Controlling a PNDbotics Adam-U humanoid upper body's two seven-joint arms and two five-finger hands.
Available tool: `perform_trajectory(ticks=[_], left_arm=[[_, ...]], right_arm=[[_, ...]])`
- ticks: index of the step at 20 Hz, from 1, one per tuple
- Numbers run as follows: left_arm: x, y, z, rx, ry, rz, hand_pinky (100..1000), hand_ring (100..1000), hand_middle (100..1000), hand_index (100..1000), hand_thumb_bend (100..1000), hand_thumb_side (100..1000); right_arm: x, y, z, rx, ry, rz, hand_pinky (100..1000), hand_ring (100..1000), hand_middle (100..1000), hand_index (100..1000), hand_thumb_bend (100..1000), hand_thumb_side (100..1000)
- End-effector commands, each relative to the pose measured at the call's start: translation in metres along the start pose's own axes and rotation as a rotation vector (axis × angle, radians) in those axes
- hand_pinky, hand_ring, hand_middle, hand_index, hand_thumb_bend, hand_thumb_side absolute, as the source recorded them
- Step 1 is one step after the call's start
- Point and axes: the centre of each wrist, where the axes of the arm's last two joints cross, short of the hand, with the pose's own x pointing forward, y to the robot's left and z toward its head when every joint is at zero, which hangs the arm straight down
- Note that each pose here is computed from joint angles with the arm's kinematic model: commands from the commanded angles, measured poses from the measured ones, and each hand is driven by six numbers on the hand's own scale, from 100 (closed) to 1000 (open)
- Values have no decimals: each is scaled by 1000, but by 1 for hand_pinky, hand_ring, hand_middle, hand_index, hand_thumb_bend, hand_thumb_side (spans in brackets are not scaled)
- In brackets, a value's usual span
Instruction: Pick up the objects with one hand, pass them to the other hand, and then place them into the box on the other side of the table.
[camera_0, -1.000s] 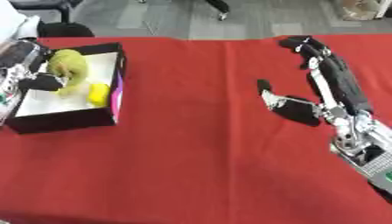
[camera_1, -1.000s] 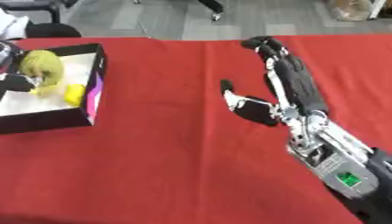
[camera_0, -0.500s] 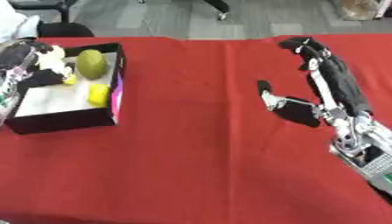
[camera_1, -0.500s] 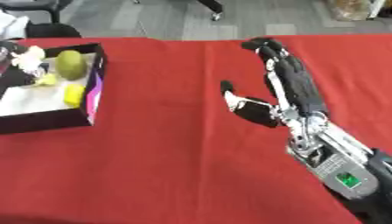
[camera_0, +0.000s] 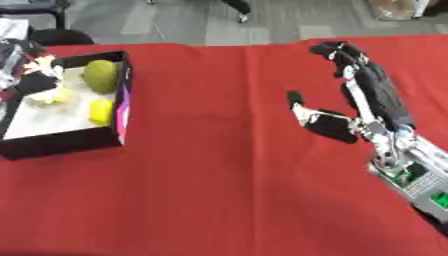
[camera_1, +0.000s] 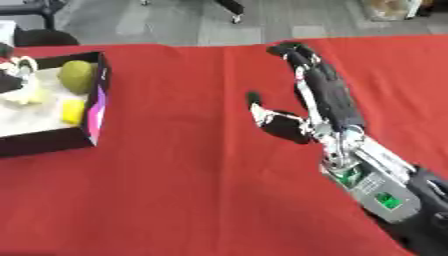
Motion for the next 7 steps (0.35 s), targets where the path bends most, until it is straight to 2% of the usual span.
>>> perform_trajectory(ticks=[1,4,7], left_arm=[[6,41,12,68,-67,153,865,724,702,836,100,689],[9,44,30,60,-132,337,878,726,704,850,100,729],[13,42,47,52,-186,494,890,729,705,863,100,759]], right_arm=[[-13,-20,-3,-72,8,27,659,835,843,869,100,212],[-26,-28,0,-126,53,7,642,831,845,865,100,202],[-39,-39,3,-203,102,-30,609,821,846,852,100,123]])
